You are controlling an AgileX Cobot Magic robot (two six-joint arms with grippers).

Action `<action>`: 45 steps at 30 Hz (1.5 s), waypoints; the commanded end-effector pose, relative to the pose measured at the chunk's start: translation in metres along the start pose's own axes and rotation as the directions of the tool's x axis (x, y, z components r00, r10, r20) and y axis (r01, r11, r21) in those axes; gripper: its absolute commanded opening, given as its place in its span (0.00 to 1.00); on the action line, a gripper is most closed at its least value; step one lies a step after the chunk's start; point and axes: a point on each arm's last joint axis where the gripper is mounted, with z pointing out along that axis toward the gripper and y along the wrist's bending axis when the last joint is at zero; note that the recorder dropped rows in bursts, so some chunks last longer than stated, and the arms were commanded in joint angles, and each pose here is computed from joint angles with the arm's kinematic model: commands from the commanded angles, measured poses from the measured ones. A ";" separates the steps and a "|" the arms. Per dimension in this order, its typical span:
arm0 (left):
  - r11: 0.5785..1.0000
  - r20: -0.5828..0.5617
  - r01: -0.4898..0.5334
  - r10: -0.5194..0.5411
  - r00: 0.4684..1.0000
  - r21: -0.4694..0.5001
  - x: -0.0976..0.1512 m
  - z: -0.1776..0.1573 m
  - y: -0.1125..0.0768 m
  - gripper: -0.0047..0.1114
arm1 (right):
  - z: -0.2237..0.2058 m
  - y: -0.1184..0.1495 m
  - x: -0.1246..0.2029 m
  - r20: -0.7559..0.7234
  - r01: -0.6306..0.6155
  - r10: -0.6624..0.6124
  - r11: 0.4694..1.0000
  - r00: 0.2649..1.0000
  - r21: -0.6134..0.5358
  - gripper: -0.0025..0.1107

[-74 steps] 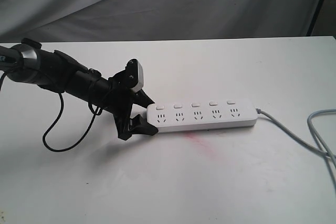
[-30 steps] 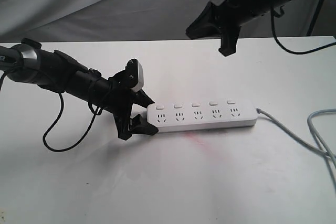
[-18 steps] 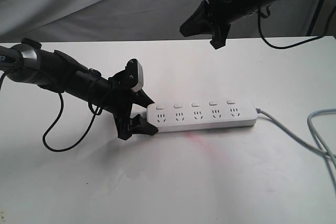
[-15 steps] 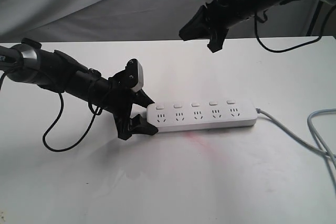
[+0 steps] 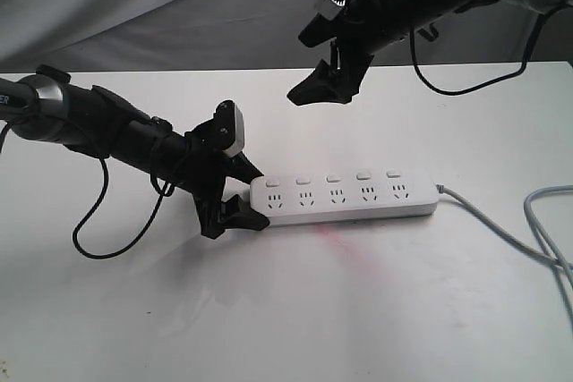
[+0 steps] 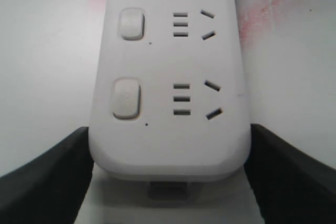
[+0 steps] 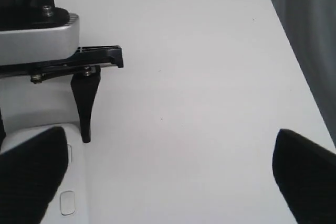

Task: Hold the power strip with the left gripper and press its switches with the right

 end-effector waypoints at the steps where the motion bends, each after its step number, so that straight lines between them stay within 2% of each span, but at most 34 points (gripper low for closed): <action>1: 0.999 -0.047 -0.019 0.017 0.999 -0.046 0.005 0.001 0.005 0.04 | -0.001 -0.001 -0.006 0.007 -0.017 0.017 1.000 1.000 0.026 0.88; 7: 0.999 -0.047 -0.019 0.017 0.999 -0.046 0.005 0.001 0.005 0.04 | 0.012 0.002 0.001 0.000 -0.049 0.049 0.999 0.999 -0.015 0.88; 15: 0.999 -0.047 -0.019 0.017 0.999 -0.046 0.005 0.001 0.005 0.04 | 0.057 0.006 0.031 0.021 -0.050 0.052 0.996 0.998 -0.077 0.88; 22: 0.999 -0.047 -0.019 0.017 0.999 -0.046 0.005 0.001 0.005 0.04 | 0.078 0.010 0.051 0.024 -0.066 0.069 0.991 0.997 -0.116 0.88; 28: 0.999 -0.047 -0.019 0.017 0.999 -0.046 0.005 0.001 0.005 0.04 | 0.098 0.022 0.051 0.020 -0.030 0.034 0.986 0.999 -0.161 0.88; 31: 0.999 -0.047 -0.019 0.017 0.999 -0.046 0.005 0.001 0.005 0.04 | 0.107 0.025 0.046 0.011 -0.014 0.015 0.991 1.000 -0.136 0.88; 45: 0.999 -0.047 -0.019 0.017 0.999 -0.046 0.005 0.001 0.005 0.04 | 0.107 0.025 0.053 -0.054 0.009 -0.017 0.990 0.998 -0.138 0.88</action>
